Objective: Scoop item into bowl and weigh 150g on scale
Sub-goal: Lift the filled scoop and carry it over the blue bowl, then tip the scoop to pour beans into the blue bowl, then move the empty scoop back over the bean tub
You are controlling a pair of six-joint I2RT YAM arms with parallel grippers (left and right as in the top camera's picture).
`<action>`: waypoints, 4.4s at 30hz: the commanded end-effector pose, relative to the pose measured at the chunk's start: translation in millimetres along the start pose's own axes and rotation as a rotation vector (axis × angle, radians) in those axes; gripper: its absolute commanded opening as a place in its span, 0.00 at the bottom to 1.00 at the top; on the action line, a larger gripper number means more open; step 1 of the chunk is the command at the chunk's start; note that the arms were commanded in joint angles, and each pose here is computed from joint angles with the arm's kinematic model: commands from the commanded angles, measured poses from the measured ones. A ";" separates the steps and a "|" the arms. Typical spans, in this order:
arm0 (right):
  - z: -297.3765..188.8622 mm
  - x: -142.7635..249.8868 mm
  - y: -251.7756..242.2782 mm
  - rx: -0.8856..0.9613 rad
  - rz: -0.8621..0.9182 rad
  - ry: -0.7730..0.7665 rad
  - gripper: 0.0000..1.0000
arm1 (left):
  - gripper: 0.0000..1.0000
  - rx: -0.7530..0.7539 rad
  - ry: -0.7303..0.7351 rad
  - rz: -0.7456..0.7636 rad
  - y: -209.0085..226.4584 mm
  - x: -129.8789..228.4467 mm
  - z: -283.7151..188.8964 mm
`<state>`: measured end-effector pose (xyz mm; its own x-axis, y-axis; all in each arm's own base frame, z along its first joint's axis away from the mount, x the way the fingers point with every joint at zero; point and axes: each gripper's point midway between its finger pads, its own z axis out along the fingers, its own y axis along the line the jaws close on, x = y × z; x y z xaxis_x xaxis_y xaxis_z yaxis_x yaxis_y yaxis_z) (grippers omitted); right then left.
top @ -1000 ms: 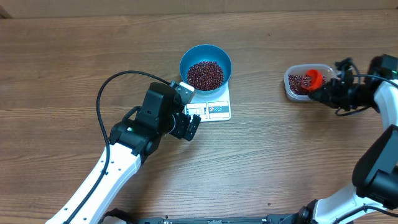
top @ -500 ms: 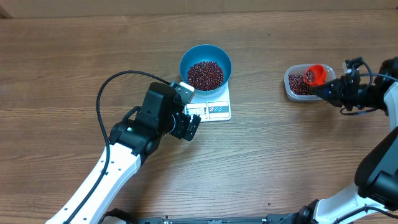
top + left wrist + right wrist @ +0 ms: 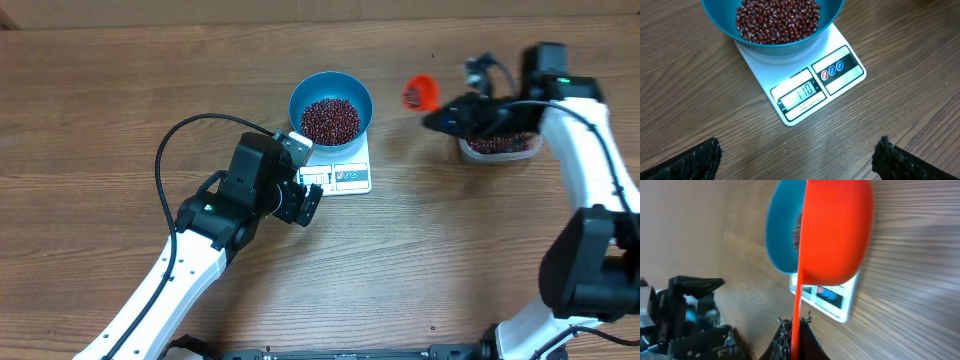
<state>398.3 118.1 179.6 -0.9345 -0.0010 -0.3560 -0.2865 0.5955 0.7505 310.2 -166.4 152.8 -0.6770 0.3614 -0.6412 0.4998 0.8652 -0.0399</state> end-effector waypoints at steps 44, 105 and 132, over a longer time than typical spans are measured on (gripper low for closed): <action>90.8 -24.4 65.7 0.945 -0.585 -0.093 0.04 | 1.00 -0.009 0.006 0.000 2.8 1.7 1.9; -122.4 23.3 -146.0 1.013 -0.057 0.235 0.04 | 0.99 -0.009 0.010 0.000 2.7 2.7 1.9; -135.0 52.1 -190.4 1.093 -0.067 0.331 0.04 | 1.00 -0.009 0.010 0.000 2.7 2.9 1.9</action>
<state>378.0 -90.9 98.7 -0.9759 -0.1937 -0.1000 -0.1739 0.9684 -0.1787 310.1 -166.3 152.7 -0.6775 0.3614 -0.6406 0.4994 0.8654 -0.0400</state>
